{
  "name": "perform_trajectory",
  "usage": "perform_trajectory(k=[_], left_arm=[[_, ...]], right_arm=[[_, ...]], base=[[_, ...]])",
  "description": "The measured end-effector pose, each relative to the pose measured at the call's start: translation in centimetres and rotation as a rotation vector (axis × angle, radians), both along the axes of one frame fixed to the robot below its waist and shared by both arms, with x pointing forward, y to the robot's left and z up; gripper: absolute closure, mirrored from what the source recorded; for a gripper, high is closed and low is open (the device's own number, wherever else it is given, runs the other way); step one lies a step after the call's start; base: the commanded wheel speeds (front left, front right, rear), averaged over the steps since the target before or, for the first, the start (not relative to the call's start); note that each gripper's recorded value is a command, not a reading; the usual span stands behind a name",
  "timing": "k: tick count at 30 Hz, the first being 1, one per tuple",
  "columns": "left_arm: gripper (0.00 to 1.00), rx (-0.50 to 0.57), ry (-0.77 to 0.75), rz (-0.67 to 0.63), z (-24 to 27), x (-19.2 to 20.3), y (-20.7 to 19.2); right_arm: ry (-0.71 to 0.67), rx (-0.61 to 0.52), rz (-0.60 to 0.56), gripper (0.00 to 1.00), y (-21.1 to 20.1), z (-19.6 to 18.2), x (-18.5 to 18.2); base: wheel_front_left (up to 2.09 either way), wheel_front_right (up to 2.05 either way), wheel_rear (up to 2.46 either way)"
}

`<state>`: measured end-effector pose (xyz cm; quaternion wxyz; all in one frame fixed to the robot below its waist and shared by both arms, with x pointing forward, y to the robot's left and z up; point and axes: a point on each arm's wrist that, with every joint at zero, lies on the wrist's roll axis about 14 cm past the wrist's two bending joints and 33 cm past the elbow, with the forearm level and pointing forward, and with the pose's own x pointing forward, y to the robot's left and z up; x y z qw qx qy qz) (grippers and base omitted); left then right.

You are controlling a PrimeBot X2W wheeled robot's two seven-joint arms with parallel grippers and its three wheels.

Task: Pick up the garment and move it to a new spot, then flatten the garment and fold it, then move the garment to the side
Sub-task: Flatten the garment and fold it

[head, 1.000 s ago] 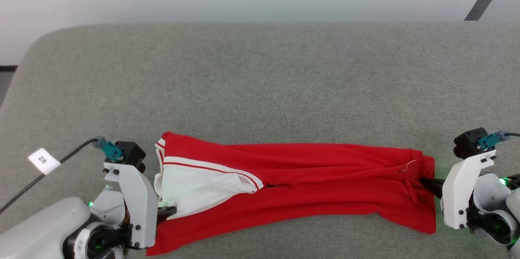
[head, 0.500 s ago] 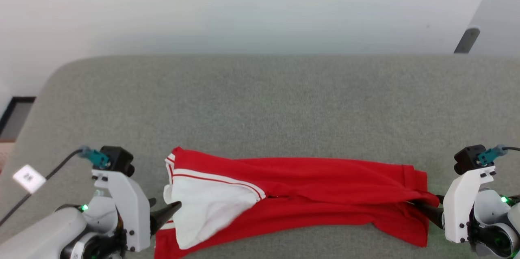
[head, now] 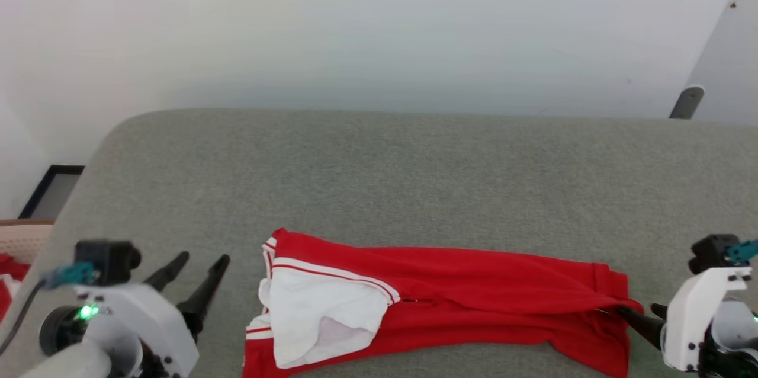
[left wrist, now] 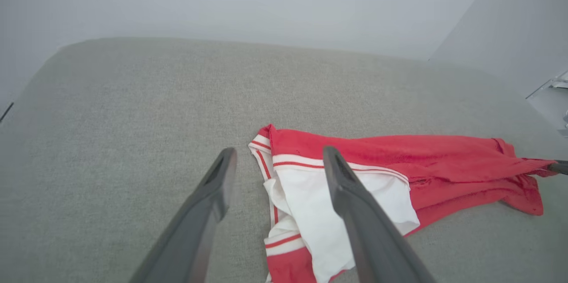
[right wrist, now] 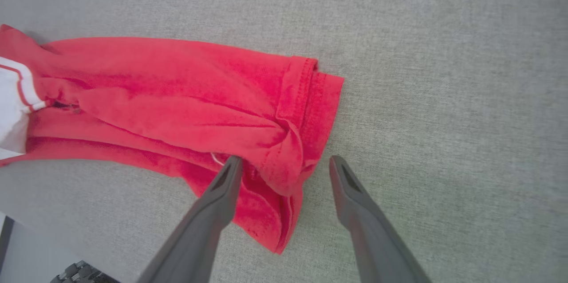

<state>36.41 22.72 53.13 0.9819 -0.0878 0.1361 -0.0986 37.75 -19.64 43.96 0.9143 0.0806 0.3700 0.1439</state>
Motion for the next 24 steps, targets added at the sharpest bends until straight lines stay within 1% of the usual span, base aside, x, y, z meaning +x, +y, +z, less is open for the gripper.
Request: perform_trajectory(k=[2,8,12,16,24], left_arm=[[0.0,0.0,-0.057,0.036,0.5,-0.5,0.8],[0.0,-0.002,-0.14,0.161,1.2,-1.7,3.2],[0.0,0.01,-0.235,0.253,2.7,-2.6,4.8],[0.0,0.016,-0.273,0.337,2.3,-4.5,6.1],[0.0,0.058,-0.327,0.442,1.7,-7.5,8.0]], right_arm=[[0.004,-0.008,-0.006,0.0,-0.2,0.0,0.0],[0.025,-0.027,-0.024,0.0,-0.5,-0.2,0.5],[0.055,-0.039,-0.039,0.0,-0.6,-0.6,0.9],[0.105,-0.046,-0.048,0.0,-0.5,-1.4,1.2],[0.201,-0.078,-0.036,0.0,0.6,-3.2,1.9]], base=[[0.0,0.0,0.0],[0.0,0.0,0.0],[0.0,0.0,0.0],[0.0,0.0,0.0],[0.0,0.0,0.0]])
